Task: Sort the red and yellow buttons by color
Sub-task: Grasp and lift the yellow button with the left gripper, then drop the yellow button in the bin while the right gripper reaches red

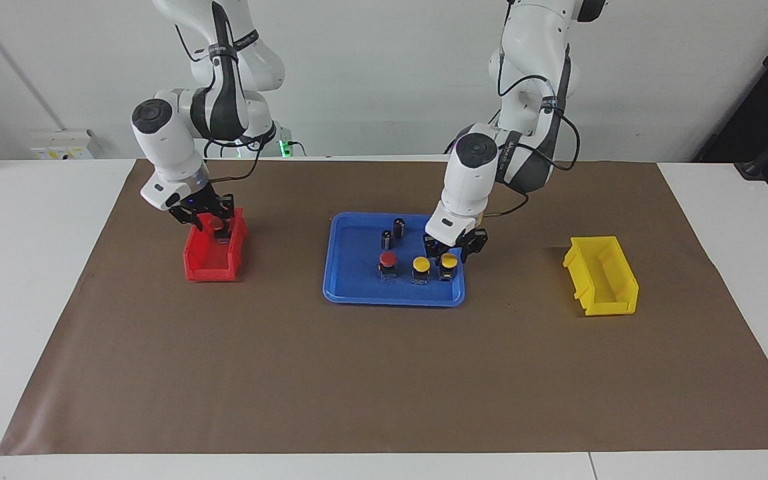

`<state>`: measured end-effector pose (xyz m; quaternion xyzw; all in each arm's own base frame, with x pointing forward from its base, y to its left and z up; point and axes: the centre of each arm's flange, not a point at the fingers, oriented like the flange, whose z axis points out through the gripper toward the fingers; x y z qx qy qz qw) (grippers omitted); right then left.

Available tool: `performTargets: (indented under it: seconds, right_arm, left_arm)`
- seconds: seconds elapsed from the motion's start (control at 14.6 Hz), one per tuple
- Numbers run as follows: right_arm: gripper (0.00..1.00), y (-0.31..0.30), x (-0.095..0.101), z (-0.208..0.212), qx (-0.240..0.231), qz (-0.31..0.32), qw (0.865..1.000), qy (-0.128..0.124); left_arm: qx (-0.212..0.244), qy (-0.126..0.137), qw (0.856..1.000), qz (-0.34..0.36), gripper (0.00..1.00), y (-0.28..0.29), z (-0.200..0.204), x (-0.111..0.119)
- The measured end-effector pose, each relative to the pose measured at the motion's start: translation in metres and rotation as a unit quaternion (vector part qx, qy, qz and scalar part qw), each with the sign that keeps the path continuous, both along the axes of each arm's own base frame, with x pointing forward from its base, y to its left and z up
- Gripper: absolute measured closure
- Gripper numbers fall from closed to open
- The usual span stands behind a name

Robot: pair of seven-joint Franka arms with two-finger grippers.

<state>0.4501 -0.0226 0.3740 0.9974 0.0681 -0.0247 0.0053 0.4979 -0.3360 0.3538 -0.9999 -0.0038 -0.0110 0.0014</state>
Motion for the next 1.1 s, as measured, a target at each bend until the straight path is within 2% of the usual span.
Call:
performTargets:
  seconds: [0.07,0.27,0.34,0.41,0.62,0.75,0.96,1.1]
  right_arm:
    - [0.36,0.0,0.005,0.011,0.0,0.0,1.0,0.0]
    - [0.34,0.006,0.021,0.046,-0.001,0.006,1.0,-0.004]
    - [0.28,0.011,0.026,0.06,-0.001,0.011,1.0,-0.004]
    - [0.21,0.016,0.031,0.075,0.0,0.014,1.0,-0.004]
    - [0.18,0.046,0.045,0.123,0.002,0.002,1.0,-0.004]
    - [0.09,0.085,0.059,0.153,0.015,-0.016,1.0,-0.013]
    - [0.07,0.158,0.084,0.188,0.03,-0.052,0.998,-0.028]
    - [0.07,0.226,0.102,0.193,0.037,-0.08,0.996,-0.034]
  left_arm:
    - [0.0,0.0,1.0,0.0,0.59,0.0,0.0,0.0]
    - [0.003,0.003,1.0,0.002,0.59,0.001,0.004,0.002]
    - [0.007,0.01,1.0,0.004,0.59,0.002,0.011,0.003]
    - [0.014,0.018,1.0,0.005,0.59,0.002,0.023,0.004]
    - [0.035,0.045,0.998,0.009,0.59,0.017,0.082,-0.001]
    - [0.048,0.061,0.997,0.011,0.59,0.054,0.115,-0.001]
    - [0.037,0.061,0.997,0.01,0.59,0.162,0.135,0.036]
    - [0.034,0.063,0.997,0.022,0.59,0.241,0.135,0.056]
